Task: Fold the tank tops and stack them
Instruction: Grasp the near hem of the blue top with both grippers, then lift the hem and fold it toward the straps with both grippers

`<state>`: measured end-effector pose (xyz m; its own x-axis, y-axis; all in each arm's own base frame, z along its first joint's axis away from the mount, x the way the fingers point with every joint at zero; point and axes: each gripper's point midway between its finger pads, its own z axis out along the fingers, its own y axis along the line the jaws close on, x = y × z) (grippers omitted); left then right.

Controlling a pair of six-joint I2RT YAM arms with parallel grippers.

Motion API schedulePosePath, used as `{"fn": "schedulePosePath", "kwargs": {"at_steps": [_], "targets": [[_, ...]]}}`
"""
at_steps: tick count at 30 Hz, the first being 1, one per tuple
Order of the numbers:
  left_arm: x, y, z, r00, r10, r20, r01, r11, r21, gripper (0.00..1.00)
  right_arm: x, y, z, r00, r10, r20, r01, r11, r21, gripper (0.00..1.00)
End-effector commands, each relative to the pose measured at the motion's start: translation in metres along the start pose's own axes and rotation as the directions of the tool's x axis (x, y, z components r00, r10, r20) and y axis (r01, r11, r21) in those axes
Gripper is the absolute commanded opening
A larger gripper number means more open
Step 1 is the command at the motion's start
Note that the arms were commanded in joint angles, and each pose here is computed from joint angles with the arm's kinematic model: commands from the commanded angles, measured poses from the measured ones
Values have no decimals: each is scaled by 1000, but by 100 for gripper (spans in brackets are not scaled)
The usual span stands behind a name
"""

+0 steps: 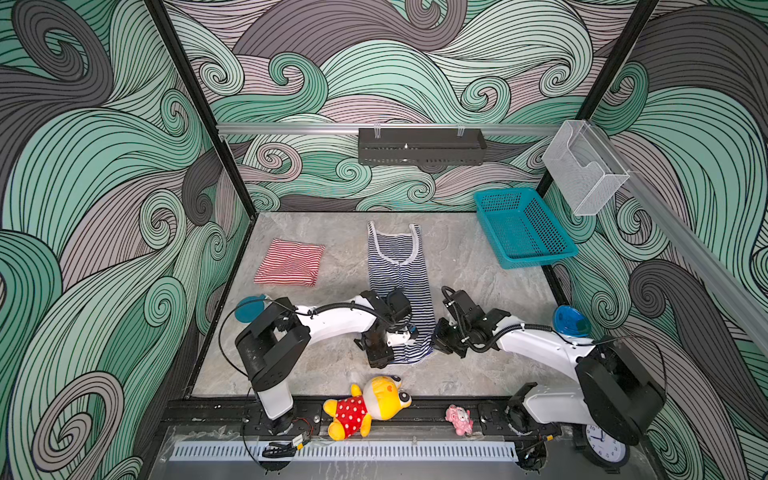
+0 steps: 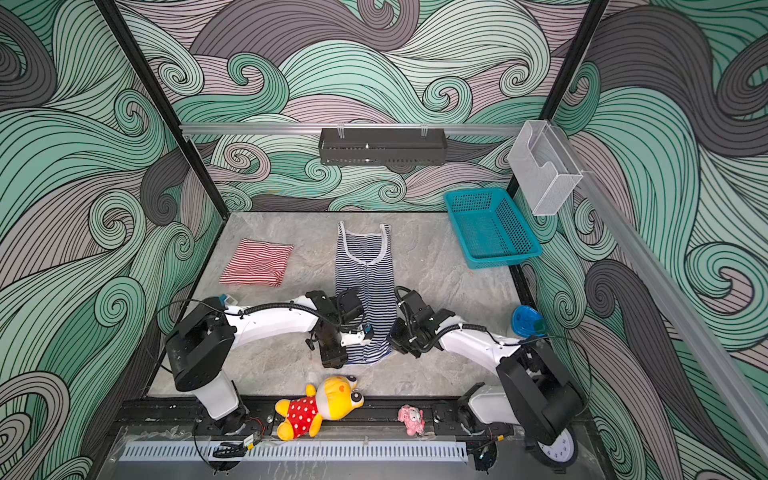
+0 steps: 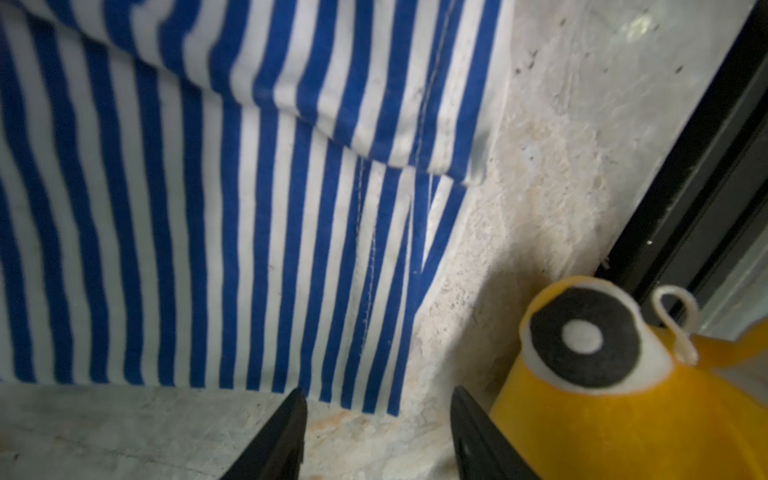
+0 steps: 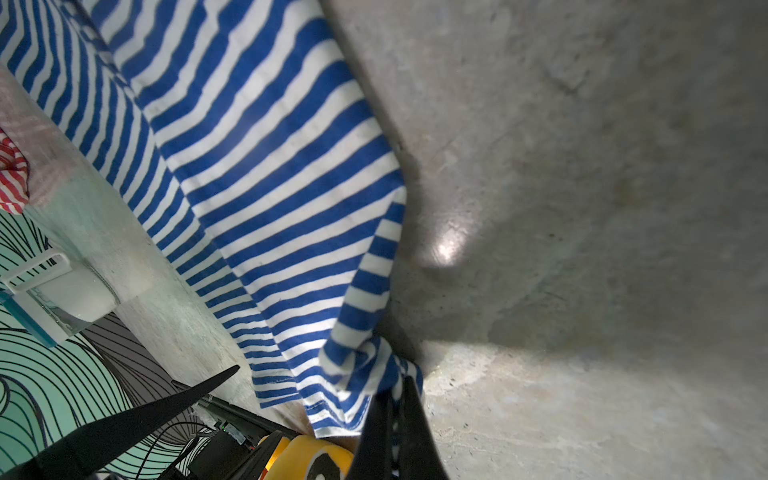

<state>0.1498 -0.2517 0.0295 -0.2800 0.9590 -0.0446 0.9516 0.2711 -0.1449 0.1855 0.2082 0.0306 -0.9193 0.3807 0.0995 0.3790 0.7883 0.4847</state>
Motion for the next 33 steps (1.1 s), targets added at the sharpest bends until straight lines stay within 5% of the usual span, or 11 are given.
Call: {"fn": "schedulePosePath", "kwargs": {"at_steps": [1, 8, 22, 33], "targets": [[5, -2, 10, 999, 16, -35, -16, 1000, 9, 56, -1, -2, -1, 1000, 5, 19, -5, 1000, 3, 0], [8, -3, 21, 998, 31, -62, -29, 999, 29, 44, 2, -8, -7, 999, 15, 31, -15, 1000, -4, 0], [2, 1, 33, 995, 10, -98, -5, 999, 52, 0, 11, -18, -26, 998, 10, 63, -7, 999, -38, 0], [9, -32, -7, 992, 83, -98, -63, 980, 190, 0, 16, -21, -50, 994, 3, 106, 4, 998, -58, 0]]}}
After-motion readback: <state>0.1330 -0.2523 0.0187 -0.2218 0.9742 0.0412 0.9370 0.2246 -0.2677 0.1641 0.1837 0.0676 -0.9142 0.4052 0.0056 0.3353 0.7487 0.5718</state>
